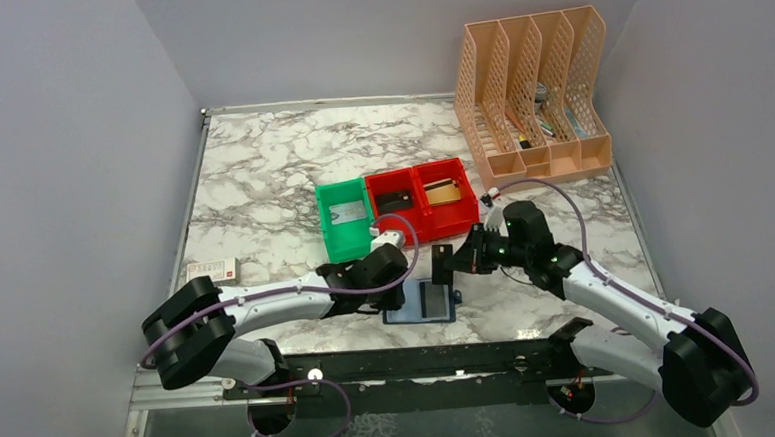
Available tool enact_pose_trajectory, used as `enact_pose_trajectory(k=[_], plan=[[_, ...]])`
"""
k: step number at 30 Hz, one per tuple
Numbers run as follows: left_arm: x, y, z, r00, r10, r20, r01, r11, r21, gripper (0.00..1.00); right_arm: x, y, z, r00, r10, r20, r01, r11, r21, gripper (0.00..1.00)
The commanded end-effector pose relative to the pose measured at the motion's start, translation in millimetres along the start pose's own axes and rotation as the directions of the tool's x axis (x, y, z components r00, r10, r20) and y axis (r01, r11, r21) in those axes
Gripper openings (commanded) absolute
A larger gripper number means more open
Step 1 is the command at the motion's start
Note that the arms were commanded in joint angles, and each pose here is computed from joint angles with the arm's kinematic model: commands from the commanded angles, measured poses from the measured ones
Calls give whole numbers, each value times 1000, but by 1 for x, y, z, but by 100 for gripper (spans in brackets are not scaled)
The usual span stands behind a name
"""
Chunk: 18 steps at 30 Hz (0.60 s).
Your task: Take the credit cards out of the card holder
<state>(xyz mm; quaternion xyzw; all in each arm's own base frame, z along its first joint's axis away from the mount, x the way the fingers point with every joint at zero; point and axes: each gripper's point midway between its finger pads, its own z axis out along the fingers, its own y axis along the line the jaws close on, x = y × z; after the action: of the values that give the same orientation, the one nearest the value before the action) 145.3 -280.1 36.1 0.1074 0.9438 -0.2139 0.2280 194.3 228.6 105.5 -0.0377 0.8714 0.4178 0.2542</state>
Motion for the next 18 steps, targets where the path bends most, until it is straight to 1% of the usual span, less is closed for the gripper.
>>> enact_pose_trajectory(k=[1, 3, 6, 7, 9, 12, 14, 16, 18], plan=[[-23, 1, -19, 995, 8, 99, -6, 1000, -19, 29, -12, -1, -8, 996, -78, 46, 76, 996, 45, 1], [-29, 0, -27, 992, 4, 126, -3, 1000, -13, 33, -13, 6, -7, 994, -97, 46, 96, 995, 6, 1], [-34, -4, -35, 989, -2, 149, 0, 1000, 13, 41, -8, 9, -4, 996, -87, 10, 87, 996, -28, 1], [-36, -10, -36, 988, -3, 157, -4, 999, 43, 44, -7, 8, -3, 997, -75, -2, 75, 997, -20, 1], [-36, -26, -38, 988, -2, 153, -18, 991, 130, 48, -7, -2, -1, 999, -33, 0, 33, 999, 39, 1], [-36, -58, -36, 991, -18, 136, -21, 958, 284, 49, -13, -16, -2, 999, 14, 47, -20, 992, 127, 1], [-32, -74, -27, 995, -20, 98, -15, 938, 347, 49, -18, -22, -5, 996, 32, 83, -46, 984, 170, 1], [-27, -81, -16, 998, -13, 59, -10, 930, 367, 48, -22, -27, -9, 992, 47, 118, -71, 975, 209, 1], [-19, -78, -3, 1000, 0, 17, -6, 941, 337, 44, -25, -32, -13, 988, 52, 144, -85, 967, 239, 1]])
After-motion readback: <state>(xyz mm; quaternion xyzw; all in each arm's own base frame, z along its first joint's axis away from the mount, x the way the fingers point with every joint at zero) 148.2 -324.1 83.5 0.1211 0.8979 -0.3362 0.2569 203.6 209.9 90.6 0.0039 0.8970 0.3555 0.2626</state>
